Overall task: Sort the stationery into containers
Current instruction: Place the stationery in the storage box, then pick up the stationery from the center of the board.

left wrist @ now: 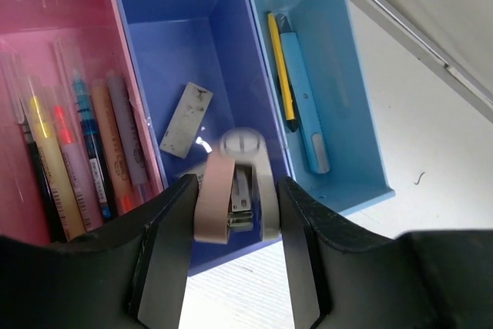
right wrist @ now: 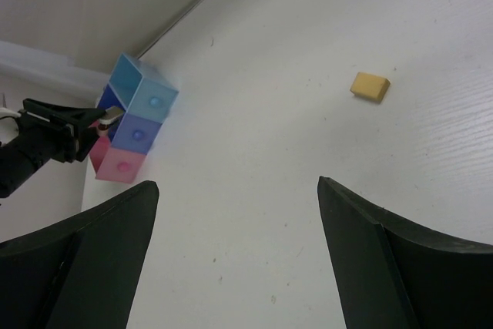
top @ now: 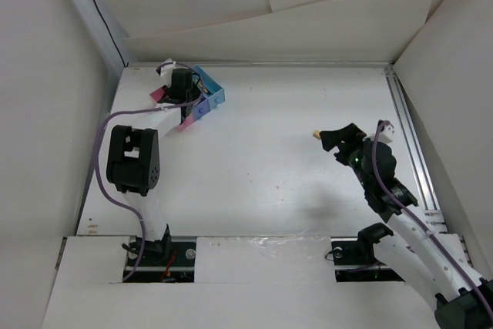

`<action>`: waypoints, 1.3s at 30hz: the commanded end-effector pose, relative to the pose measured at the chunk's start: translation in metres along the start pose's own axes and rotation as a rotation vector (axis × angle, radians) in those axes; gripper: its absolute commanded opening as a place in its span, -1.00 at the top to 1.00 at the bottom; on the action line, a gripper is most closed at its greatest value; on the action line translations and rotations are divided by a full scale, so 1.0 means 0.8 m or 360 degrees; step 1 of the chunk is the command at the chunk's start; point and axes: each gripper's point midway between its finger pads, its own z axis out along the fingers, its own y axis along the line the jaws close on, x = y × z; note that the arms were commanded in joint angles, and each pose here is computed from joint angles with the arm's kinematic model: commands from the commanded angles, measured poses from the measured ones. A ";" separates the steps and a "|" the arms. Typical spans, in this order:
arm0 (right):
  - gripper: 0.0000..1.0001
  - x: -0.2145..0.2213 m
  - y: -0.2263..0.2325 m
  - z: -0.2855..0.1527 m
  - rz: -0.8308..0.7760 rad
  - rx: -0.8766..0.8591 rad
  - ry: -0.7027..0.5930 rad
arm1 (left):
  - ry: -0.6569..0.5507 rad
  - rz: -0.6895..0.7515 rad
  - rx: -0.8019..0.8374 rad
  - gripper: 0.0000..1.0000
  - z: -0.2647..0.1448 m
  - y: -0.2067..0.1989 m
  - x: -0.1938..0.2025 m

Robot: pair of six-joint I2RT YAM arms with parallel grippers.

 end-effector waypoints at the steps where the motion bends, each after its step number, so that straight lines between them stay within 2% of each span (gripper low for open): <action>1: -0.81 -0.014 0.016 -0.001 0.0006 -0.0072 -0.0054 | -0.0100 -0.0037 0.0017 0.18 -0.003 -0.015 -0.032; 4: -0.81 -0.012 0.014 0.001 0.0003 -0.0061 -0.0044 | -0.0114 -0.0051 0.0069 0.13 -0.011 -0.019 -0.033; 7: -0.81 -0.012 0.013 0.001 -0.0012 -0.0061 -0.0044 | -0.0146 -0.0088 0.0149 -0.12 -0.022 -0.033 -0.046; 9: -0.81 -0.013 0.012 0.001 -0.0012 -0.0051 -0.0055 | -0.0145 -0.0064 0.0219 -0.21 -0.034 -0.053 -0.044; 15: -0.81 -0.015 0.011 0.002 -0.0011 -0.0041 -0.0066 | -0.0206 0.0082 0.0383 -0.27 -0.084 -0.115 -0.026; 16: -0.76 -0.017 0.009 0.002 -0.0011 -0.0028 -0.0080 | -0.0209 0.0122 0.0420 -0.27 -0.094 -0.126 -0.023; 19: -0.47 -0.027 0.011 -0.003 0.0000 -0.0036 -0.0134 | -0.0119 0.0298 0.0603 -0.27 -0.124 -0.177 0.038; 20: -0.30 -0.028 0.008 -0.005 0.0003 -0.0031 -0.0149 | -0.0047 0.0405 0.0692 -0.33 -0.139 -0.205 0.082; 21: 0.16 -0.028 0.008 -0.005 0.0003 -0.0031 -0.0150 | 0.0005 0.0461 0.0730 -0.37 -0.144 -0.214 0.110; 22: 0.44 -0.031 0.010 -0.007 0.0007 -0.0043 -0.0161 | 0.0022 0.0481 0.0780 -0.41 -0.153 -0.230 0.127; 23: 0.62 -0.028 0.007 -0.008 0.0002 -0.0028 -0.0146 | 0.0091 0.0541 0.0786 -0.45 -0.151 -0.232 0.165; 24: 0.75 -0.030 0.009 -0.010 0.0005 -0.0038 -0.0156 | 0.0112 0.0587 0.0880 -0.50 -0.173 -0.259 0.192; 26: 0.75 -0.032 0.011 -0.011 0.0005 -0.0038 -0.0156 | 0.0146 0.0667 0.0967 -0.56 -0.187 -0.282 0.228; 27: 0.70 -0.036 0.014 -0.015 0.0009 -0.0048 -0.0166 | 0.0176 0.0721 0.1030 -0.59 -0.198 -0.305 0.262; 28: 0.47 -0.037 0.014 -0.017 0.0009 -0.0050 -0.0167 | 0.0196 0.0768 0.1053 -0.63 -0.204 -0.314 0.279; 30: 0.19 -0.045 0.028 -0.025 0.0018 -0.0108 -0.0171 | 0.0217 0.0847 0.1078 -0.68 -0.206 -0.332 0.312; 31: -0.10 -0.053 0.035 -0.030 0.0027 -0.0136 -0.0197 | 0.0230 0.0864 0.1113 -0.70 -0.216 -0.342 0.328; 32: -0.20 -0.051 0.033 -0.030 0.0024 -0.0126 -0.0188 | 0.0236 0.0894 0.1124 -0.71 -0.218 -0.346 0.338; 35: -0.45 -0.055 0.037 -0.031 0.0027 -0.0136 -0.0197 | 0.0271 0.0965 0.1124 -0.76 -0.208 -0.358 0.363; 39: -0.54 -0.055 0.037 -0.031 0.0027 -0.0136 -0.0197 | 0.0335 0.1071 0.1190 -0.76 -0.209 -0.366 0.399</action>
